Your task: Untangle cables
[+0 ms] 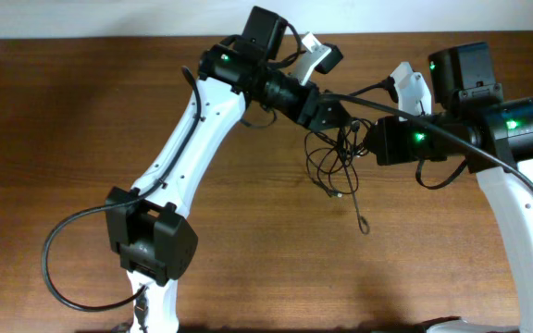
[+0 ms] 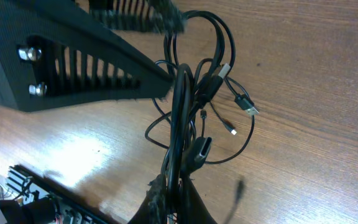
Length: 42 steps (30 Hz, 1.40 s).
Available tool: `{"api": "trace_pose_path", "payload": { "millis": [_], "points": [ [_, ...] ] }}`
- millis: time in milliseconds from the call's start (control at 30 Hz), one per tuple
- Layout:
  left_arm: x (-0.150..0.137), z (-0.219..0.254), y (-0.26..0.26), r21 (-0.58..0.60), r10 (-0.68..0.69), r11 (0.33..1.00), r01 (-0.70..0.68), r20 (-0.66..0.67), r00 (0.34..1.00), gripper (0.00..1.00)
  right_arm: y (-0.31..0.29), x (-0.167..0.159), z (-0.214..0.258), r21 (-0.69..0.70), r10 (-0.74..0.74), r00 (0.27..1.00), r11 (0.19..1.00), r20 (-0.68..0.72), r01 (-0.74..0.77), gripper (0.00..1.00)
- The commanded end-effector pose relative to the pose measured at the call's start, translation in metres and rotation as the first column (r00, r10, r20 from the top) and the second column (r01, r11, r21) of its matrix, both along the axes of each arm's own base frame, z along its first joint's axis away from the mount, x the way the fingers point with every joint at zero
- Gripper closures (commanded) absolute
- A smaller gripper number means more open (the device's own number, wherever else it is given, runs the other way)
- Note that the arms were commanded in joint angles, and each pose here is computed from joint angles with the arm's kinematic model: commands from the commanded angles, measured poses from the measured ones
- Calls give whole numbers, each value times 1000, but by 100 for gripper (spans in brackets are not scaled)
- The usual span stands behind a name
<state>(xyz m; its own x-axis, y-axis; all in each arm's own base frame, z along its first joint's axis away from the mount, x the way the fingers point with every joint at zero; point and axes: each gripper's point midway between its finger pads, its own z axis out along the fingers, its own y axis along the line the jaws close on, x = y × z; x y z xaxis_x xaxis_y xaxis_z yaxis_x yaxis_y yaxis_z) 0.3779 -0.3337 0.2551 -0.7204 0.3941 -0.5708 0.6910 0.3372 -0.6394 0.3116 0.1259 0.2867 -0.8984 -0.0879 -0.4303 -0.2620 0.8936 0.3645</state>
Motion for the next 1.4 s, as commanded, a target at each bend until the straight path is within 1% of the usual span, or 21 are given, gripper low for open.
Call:
{"api": "trace_pose_path", "payload": {
  "millis": [0, 67, 167, 200, 267, 300, 533, 700, 833, 900, 1000, 1133, 1267, 1367],
  "points": [
    [-16, 0, -15, 7, 46, 999, -45, -182, 982, 34, -1, -1, 13, 13, 5, 999, 1000, 47, -6, 96],
    [-17, -7, -11, 53, 72, 997, -63, -195, 978, 39, -1, -1, 13, 13, 5, 999, 1000, 46, -6, 96],
    [-7, -30, 13, 202, 198, 967, -157, -200, 960, 43, -1, -1, 13, 13, 5, 999, 1000, 47, -6, 96],
    [-3, -31, 19, 212, 225, 961, -180, -216, 950, 45, -1, -1, 14, 13, 6, 999, 1000, 47, -6, 96],
    [1, -25, 26, 189, 245, 961, -201, -251, 936, 47, -1, -1, 14, 13, 5, 999, 1000, 47, -6, 96],
    [1, -18, 29, 155, 233, 968, -196, -271, 934, 47, -1, -1, 14, 13, 5, 999, 1000, 47, -6, 96],
    [-18, 1, 22, 43, 133, 991, -126, -385, 913, 48, -1, -1, 14, 13, 6, 999, 1000, 47, -6, 96],
    [-27, 1, 11, 43, 107, 994, -98, -385, 917, 47, -1, -1, 13, 14, 6, 999, 1000, 46, -6, 96],
    [-35, -4, -2, 75, 102, 994, -80, -363, 926, 46, -1, -1, 13, 14, 6, 999, 1000, 46, -6, 96],
    [-36, -4, -6, 71, 95, 995, -75, -358, 929, 46, -1, -1, 14, 14, 6, 999, 1000, 46, -6, 96],
    [-35, -8, -17, 100, 130, 990, -101, -349, 928, 46, -1, -1, 13, 13, 6, 999, 1000, 46, -6, 96],
    [-39, -15, -32, 99, 115, 991, -85, -362, 925, 46, -1, -1, 13, 13, 6, 999, 1000, 45, -6, 96],
    [-44, -32, -43, 123, 112, 990, -67, -406, 907, 53, -1, -2, 13, 12, 6, 999, 1000, 43, -7, 96],
    [-42, -32, -45, 115, 108, 991, -67, -395, 912, 67, -1, -2, 13, 12, 6, 999, 1000, 43, -7, 96]
  ]
}}
